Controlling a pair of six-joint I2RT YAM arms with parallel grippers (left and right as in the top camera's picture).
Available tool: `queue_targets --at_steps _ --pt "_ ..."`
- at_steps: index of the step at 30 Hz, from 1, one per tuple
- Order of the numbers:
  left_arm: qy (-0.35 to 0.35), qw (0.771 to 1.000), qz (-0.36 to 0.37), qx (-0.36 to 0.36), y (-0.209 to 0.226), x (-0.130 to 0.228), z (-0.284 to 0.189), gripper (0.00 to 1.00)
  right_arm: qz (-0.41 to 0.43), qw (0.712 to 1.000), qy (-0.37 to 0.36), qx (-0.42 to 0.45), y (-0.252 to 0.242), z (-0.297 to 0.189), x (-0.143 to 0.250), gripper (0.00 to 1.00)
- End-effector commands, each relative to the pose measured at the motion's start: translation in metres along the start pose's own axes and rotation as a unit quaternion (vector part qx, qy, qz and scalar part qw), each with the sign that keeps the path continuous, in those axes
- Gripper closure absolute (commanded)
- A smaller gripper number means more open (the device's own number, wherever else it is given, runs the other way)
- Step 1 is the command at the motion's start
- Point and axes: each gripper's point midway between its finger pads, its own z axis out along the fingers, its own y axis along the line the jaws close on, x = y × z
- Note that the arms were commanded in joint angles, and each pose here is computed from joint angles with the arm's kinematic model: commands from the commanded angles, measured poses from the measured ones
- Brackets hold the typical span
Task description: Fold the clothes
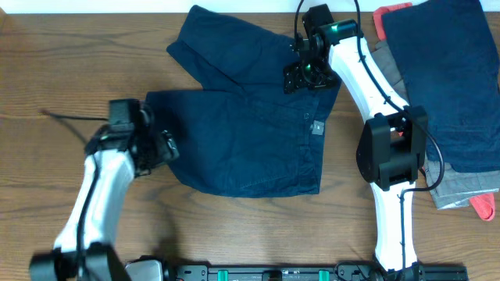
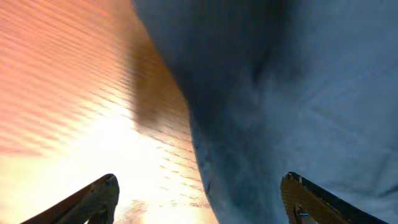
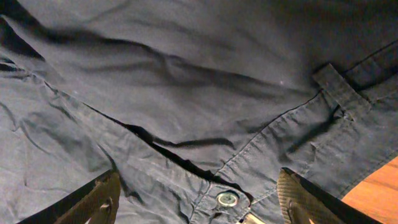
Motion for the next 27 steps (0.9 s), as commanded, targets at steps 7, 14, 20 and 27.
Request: queue_targets --at_steps 7,14,20,27 --pt "0.022 0.996 -0.076 -0.030 0.048 0.013 -0.005 0.28 -0.008 1.000 -0.016 0.000 0.001 -0.011 -0.005 0.20" --pt "0.031 0.996 -0.084 -0.006 0.042 0.014 0.021 0.29 -0.008 1.000 -0.016 0.000 0.001 -0.011 -0.004 0.20" --pt "0.032 0.996 -0.085 -0.003 0.043 0.005 0.044 0.29 -0.007 1.000 -0.010 0.001 0.000 -0.011 -0.001 0.19" --pt "0.021 0.995 -0.081 0.054 0.025 -0.010 0.065 0.29 -0.007 1.000 -0.010 0.001 0.000 -0.011 -0.002 0.19"
